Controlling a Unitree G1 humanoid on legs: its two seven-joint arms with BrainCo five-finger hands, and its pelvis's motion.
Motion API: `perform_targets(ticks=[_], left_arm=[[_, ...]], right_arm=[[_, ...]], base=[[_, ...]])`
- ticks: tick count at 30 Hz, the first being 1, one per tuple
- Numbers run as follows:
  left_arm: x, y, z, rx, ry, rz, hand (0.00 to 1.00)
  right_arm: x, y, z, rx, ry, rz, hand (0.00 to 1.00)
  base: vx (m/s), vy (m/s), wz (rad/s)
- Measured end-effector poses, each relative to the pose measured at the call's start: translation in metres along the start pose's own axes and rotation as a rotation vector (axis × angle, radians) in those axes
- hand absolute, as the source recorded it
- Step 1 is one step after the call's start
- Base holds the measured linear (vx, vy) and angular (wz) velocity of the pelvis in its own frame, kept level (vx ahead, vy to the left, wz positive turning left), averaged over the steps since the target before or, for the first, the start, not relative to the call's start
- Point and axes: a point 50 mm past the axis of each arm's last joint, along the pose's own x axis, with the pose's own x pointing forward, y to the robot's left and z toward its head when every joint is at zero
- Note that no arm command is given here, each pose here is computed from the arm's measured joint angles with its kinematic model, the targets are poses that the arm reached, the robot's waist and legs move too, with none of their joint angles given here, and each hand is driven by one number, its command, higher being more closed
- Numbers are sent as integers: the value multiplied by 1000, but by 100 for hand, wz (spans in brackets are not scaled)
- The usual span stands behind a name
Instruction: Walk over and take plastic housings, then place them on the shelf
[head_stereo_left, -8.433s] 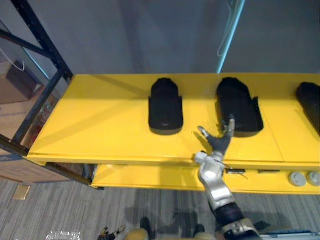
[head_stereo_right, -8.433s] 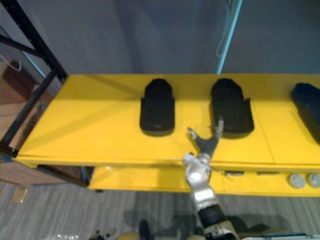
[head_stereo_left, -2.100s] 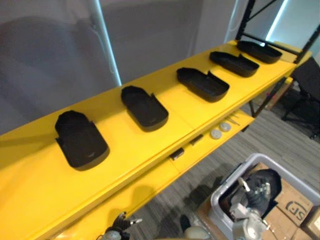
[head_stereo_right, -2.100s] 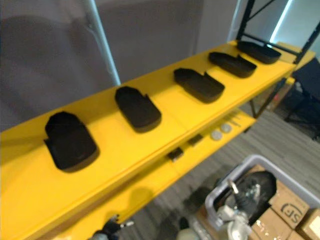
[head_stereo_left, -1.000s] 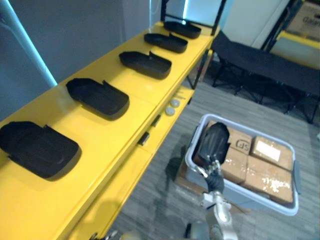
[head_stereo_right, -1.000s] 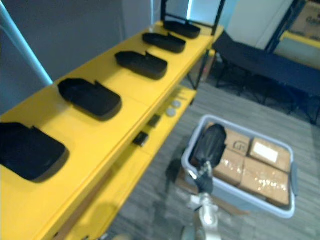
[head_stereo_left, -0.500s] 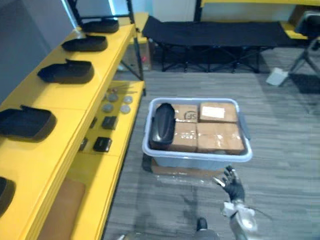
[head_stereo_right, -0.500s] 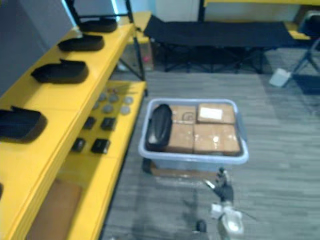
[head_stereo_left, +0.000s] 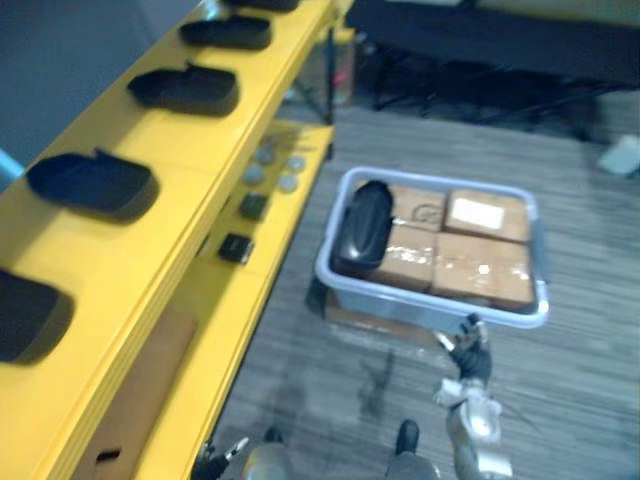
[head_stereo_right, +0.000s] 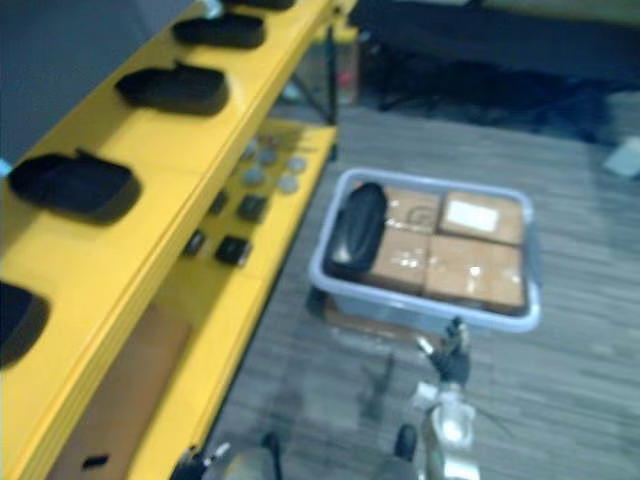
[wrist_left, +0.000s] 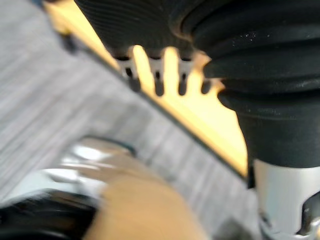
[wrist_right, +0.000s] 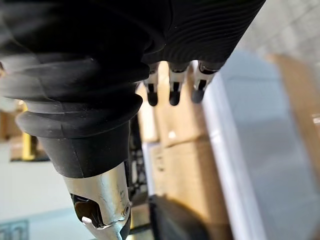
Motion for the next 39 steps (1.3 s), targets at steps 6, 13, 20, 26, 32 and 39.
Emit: perform_targets(ticks=[6,13,20,26,32,39], left_arm=[[7,-6,21,-6,-62,-32,0],[7,-9,22,-43,-56,-74,0],[7,-26,23,-17,-56,-153,0],[6,-35,22,3,-47,-192,0],[6,-47,20,-9,-24,-232,0],[4,-52,18,5,-17,-269,0]], right_arm=[[92,12,95,58,-142,-102,0],[130,-4,164,69,-136,-250,0],[140,-15,188,61,-29,-346,0],[140,-35,203,64,54,-471,0],[140,-50,235,2,25,-512,0],[137,-76,261,-172,-15,-497,0]], base=[[-98,81,30],[-91,84,17],[-83,65,4],[-25,24,3],[-39,26,-1],[-59,30,7]])
